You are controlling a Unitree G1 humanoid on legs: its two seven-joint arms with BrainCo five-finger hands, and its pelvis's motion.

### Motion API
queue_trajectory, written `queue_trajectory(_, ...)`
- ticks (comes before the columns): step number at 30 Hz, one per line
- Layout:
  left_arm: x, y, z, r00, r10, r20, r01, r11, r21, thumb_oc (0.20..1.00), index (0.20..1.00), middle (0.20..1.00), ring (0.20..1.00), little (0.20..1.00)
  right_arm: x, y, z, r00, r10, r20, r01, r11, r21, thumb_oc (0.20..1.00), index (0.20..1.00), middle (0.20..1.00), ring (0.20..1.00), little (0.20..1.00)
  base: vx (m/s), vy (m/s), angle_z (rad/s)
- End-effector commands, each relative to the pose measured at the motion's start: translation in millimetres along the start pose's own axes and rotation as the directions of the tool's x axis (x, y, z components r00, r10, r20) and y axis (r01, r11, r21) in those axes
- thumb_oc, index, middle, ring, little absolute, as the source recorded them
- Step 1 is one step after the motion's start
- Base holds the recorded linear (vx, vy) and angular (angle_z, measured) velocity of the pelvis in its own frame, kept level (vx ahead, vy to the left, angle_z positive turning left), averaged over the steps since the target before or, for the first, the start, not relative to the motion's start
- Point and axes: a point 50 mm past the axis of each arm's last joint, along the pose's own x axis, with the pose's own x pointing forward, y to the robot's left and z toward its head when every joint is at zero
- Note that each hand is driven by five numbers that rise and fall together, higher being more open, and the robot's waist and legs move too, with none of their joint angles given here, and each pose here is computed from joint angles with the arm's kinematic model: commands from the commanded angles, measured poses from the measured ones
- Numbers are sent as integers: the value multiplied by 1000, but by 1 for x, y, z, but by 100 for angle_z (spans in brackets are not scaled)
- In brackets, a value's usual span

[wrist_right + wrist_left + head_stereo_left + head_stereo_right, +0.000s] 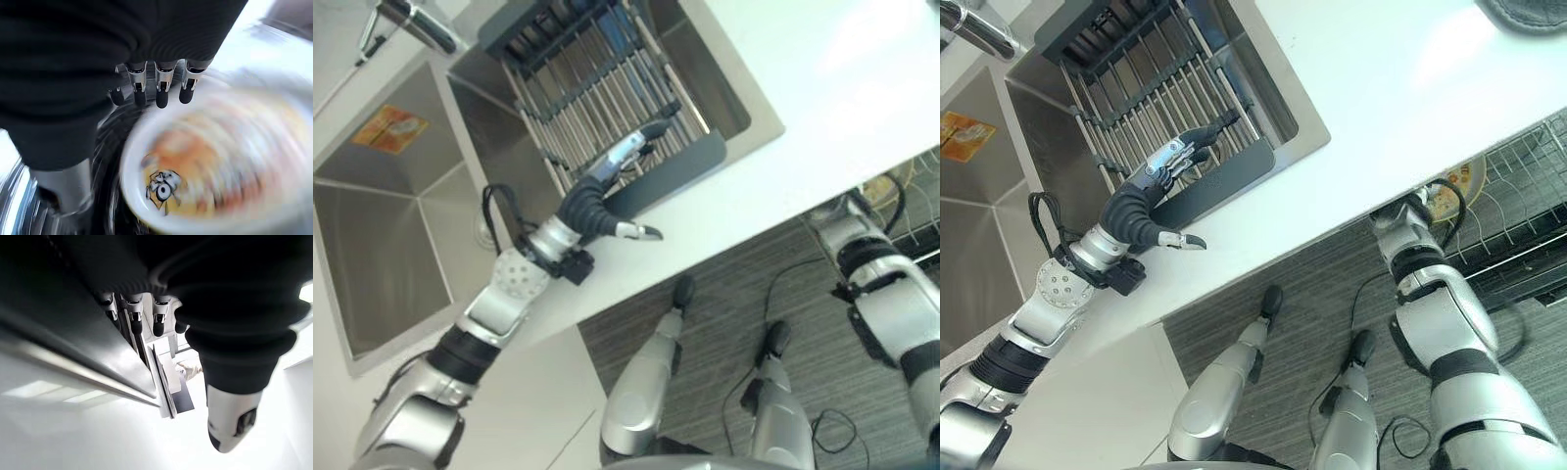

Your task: Place the dishes in the dishwasher.

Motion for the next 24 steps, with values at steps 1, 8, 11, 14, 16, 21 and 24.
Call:
queue_trajectory(1, 11, -12, 12, 999, -18, 49, 17, 1000, 17, 1000, 1000, 1000, 1000, 1000, -17, 32, 42, 967, 181, 178, -227, 933, 280, 1000, 1000, 1000, 1000, 1000, 26, 123, -6)
queue_trajectory(8, 3, -9, 8, 999, 46, 10, -46, 999, 15, 1000, 1000, 1000, 1000, 1000, -42, 37, 40, 958, 179, 223, -271, 822, 501, 1000, 1000, 1000, 1000, 1000, 40, 61, -10)
queue_trajectory(11, -3, -8, 7, 998, 58, -5, -58, 998, 17, 1000, 1000, 1000, 1000, 1000, -59, 37, 43, 946, 154, 285, -283, 818, 501, 1000, 1000, 1000, 1000, 1000, 51, 21, -7)
queue_trajectory(14, -9, -9, 7, 997, 71, -24, -70, 997, 16, 1000, 1000, 1000, 1000, 1000, -76, 38, 43, 931, 151, 334, -313, 801, 510, 1000, 1000, 1000, 1000, 1000, 47, 3, -5)
queue_trajectory(16, -12, -10, 5, 996, 77, -38, -77, 997, 17, 1000, 1000, 1000, 1000, 1000, -86, 38, 43, 919, 154, 364, -337, 787, 518, 1000, 1000, 1000, 1000, 1000, 49, 2, -3)
queue_trajectory(21, -24, -12, 3, 992, 98, -74, -97, 995, 14, 1000, 1000, 1000, 1000, 1000, -99, 26, 34, 905, 128, 407, -348, 772, 531, 1000, 1000, 1000, 1000, 1000, 47, -8, -9)
queue_trajectory(24, -34, -13, 2, 989, 109, -95, -108, 994, 12, 1000, 1000, 1000, 1000, 1000, -103, 14, 34, 892, 82, 445, -326, 800, 505, 1000, 1000, 1000, 1000, 1000, 17, -13, -6)
